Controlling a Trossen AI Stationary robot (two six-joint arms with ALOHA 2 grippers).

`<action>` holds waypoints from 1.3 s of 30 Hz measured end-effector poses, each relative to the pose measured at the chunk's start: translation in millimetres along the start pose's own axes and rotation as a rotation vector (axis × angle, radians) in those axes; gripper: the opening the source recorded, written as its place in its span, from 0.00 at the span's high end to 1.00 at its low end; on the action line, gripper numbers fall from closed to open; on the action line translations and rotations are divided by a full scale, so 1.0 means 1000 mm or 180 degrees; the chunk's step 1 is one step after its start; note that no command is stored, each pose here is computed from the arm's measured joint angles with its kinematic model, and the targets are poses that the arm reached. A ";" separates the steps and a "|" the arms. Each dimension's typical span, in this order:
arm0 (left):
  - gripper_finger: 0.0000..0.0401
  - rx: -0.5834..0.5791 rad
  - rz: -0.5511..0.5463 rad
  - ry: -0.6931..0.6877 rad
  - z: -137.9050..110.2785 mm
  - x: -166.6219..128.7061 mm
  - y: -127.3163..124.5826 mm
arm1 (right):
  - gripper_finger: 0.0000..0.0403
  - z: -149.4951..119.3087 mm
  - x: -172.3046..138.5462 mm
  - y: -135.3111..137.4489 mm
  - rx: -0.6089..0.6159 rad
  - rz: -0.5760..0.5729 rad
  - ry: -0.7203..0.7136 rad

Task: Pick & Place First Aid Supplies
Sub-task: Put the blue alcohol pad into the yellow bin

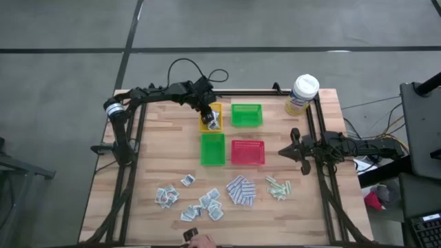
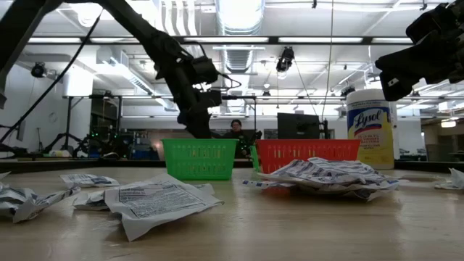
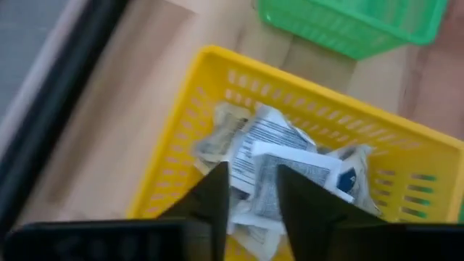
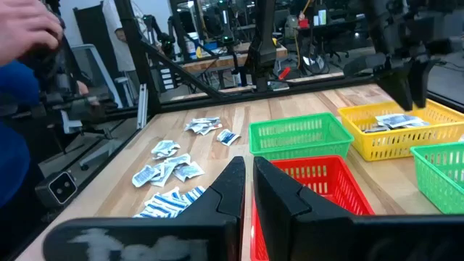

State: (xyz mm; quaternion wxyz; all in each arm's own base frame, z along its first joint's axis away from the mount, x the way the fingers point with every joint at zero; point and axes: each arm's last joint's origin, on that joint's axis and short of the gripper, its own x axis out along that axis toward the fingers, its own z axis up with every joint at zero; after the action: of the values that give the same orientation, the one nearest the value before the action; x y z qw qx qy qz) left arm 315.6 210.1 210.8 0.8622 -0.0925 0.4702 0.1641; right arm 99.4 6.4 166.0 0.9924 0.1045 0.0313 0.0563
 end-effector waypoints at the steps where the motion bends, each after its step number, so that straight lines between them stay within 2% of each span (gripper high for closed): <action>1: 0.67 0.0013 0.0098 -0.0019 0.002 -0.005 -0.001 | 0.93 0.000 0.000 0.000 -0.0001 0.0000 -0.0001; 3: 0.60 0.0078 0.0461 -0.0044 0.006 -0.019 -0.007 | 0.93 0.000 0.000 0.000 -0.0001 -0.0001 -0.0001; 6: 0.52 0.0229 0.1121 -0.0142 0.012 -0.058 -0.029 | 0.93 0.000 0.000 0.000 0.0000 -0.0001 0.0000; 8: 0.49 0.0291 0.1292 -0.0159 0.009 -0.083 -0.045 | 0.93 0.000 0.000 0.000 -0.0001 -0.0001 0.0000; 11: 0.49 0.0208 0.1171 -0.0079 -0.002 -0.109 -0.067 | 0.93 0.000 0.000 0.000 0.0000 0.0000 0.0000; 16: 0.49 -0.0392 0.0981 0.0117 -0.025 -0.141 -0.096 | 0.93 0.000 0.000 0.000 -0.0001 -0.0001 -0.0001; 21: 0.49 -0.0955 0.0647 0.0435 -0.043 -0.152 -0.124 | 0.93 0.000 0.000 0.000 -0.0001 -0.0001 0.0000; 26: 0.49 -0.1348 0.0177 0.0699 -0.055 -0.153 -0.154 | 0.93 0.000 0.000 0.000 -0.0001 0.0000 0.0000; 33: 0.49 -0.1805 0.0011 0.0930 -0.076 -0.144 -0.190 | 0.93 0.000 0.000 0.000 0.0000 0.0000 -0.0001; 39: 0.49 -0.1748 -0.0089 0.1014 -0.102 -0.125 -0.212 | 0.93 0.000 0.000 0.000 -0.0001 -0.0001 0.0000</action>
State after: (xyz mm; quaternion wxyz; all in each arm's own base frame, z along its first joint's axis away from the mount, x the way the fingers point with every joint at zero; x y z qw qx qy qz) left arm 251.5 -43.4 262.3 0.7227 -0.3528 0.5361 0.2565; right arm 99.4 6.3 165.9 0.9925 0.1043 0.0313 0.0561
